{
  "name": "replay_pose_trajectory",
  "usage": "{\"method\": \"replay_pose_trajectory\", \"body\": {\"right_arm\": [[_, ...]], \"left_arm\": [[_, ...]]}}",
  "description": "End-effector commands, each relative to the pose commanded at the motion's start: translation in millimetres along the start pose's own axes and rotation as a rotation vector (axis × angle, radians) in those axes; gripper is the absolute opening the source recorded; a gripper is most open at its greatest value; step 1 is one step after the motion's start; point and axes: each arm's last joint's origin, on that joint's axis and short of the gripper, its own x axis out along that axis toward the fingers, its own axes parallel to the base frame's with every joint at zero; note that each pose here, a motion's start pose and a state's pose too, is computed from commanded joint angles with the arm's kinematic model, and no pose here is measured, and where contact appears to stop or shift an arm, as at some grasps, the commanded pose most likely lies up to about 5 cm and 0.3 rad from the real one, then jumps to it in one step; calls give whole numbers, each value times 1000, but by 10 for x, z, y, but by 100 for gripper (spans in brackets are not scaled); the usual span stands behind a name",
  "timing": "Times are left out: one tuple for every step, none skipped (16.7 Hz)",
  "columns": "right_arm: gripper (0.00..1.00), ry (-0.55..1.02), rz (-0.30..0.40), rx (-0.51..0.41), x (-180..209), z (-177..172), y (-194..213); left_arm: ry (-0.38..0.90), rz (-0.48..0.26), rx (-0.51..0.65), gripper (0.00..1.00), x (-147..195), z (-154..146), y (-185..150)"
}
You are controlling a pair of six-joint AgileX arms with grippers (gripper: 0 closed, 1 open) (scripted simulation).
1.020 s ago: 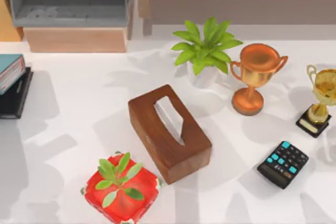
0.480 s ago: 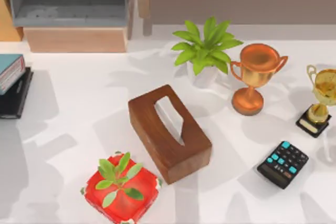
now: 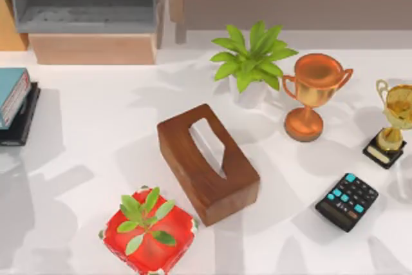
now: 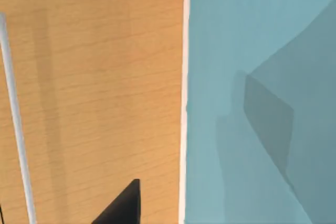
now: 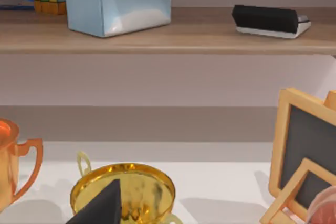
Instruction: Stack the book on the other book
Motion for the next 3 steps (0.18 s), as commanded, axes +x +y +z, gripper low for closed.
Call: {"method": "replay_pose_trajectory", "body": {"right_arm": [[100, 0, 0, 0, 0, 0, 0], [100, 0, 0, 0, 0, 0, 0], [100, 0, 0, 0, 0, 0, 0]], "left_arm": [[0, 0, 0, 100, 0, 0, 0], [0, 0, 0, 100, 0, 0, 0], [0, 0, 0, 100, 0, 0, 0]]}}
